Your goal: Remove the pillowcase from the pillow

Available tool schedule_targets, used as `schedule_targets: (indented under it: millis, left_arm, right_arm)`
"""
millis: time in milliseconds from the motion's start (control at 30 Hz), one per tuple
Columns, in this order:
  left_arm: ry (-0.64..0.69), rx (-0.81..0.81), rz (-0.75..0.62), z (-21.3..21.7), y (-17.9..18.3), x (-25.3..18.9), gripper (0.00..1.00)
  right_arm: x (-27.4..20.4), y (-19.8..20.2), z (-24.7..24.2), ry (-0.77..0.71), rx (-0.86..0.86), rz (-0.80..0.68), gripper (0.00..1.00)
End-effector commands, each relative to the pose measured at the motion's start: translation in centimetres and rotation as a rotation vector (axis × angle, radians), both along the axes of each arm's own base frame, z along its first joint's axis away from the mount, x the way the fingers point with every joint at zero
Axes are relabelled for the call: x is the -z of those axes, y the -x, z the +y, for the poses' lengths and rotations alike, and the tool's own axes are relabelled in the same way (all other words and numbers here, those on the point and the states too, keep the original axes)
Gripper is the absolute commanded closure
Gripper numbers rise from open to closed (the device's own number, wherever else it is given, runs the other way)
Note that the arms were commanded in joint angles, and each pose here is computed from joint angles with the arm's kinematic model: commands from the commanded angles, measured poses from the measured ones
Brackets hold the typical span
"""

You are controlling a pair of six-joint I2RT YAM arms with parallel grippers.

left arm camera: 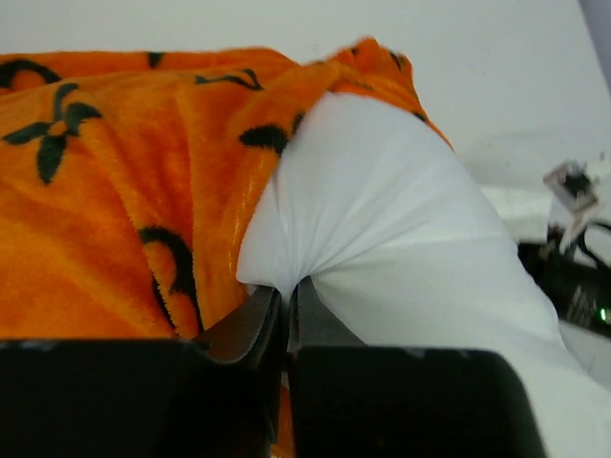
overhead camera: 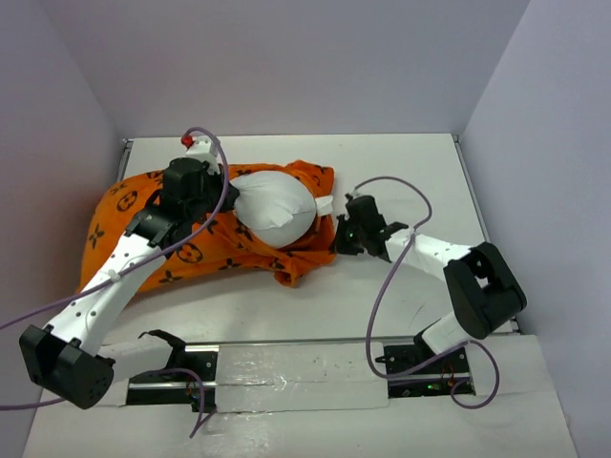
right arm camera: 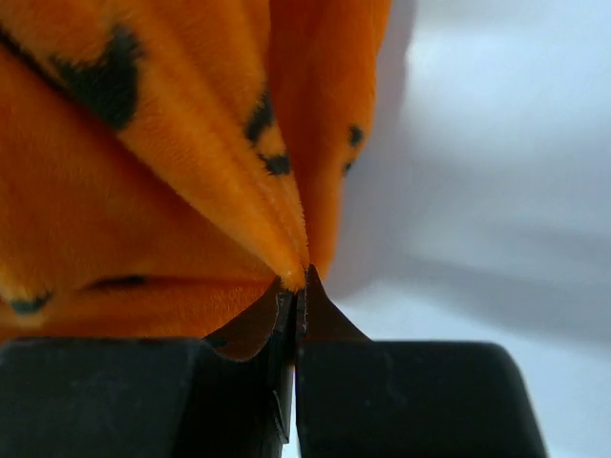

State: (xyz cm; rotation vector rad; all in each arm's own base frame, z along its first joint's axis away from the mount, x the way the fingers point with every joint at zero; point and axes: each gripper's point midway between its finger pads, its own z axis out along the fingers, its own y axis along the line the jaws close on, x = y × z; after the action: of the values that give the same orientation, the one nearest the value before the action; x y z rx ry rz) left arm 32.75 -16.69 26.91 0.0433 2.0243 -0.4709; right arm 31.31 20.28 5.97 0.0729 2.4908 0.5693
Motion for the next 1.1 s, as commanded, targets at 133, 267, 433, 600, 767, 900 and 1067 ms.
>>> schedule_targets:
  millis: [133,267,433,600,767,900,1067]
  left_arm:
    - [0.031,-0.097,-0.265,3.3,-3.0,-9.6,0.01]
    - [0.173,0.204,-0.243,-2.5,1.0,-11.5,0.01]
    - [0.089,0.326,-0.097,-8.5,3.2,-9.1,0.01]
    - [-0.109,0.278,0.097,-12.1,3.4,-2.4,0.01]
    - [-0.305,0.230,0.231,-15.0,6.5,2.8,0.01]
    - [-0.421,0.172,0.279,-16.6,5.6,6.1,0.01]
    - [-0.652,0.036,0.320,-14.6,5.2,9.5,0.01]
  right_arm:
    - [3.0,7.8,2.7,0.033,-0.075,0.090,1.00]
    - [2.0,7.6,2.7,0.052,-0.050,0.074,1.00]
    - [-0.3,6.5,0.0,0.156,0.044,0.025,0.66]
    - [-2.5,5.8,-5.0,0.120,0.208,0.006,0.00]
    - [-3.8,3.5,-10.5,0.055,0.403,-0.011,0.00]
    - [-5.2,2.0,-12.6,0.073,0.463,-0.057,0.00]
    - [-5.7,1.3,-13.7,0.056,0.495,-0.074,0.00]
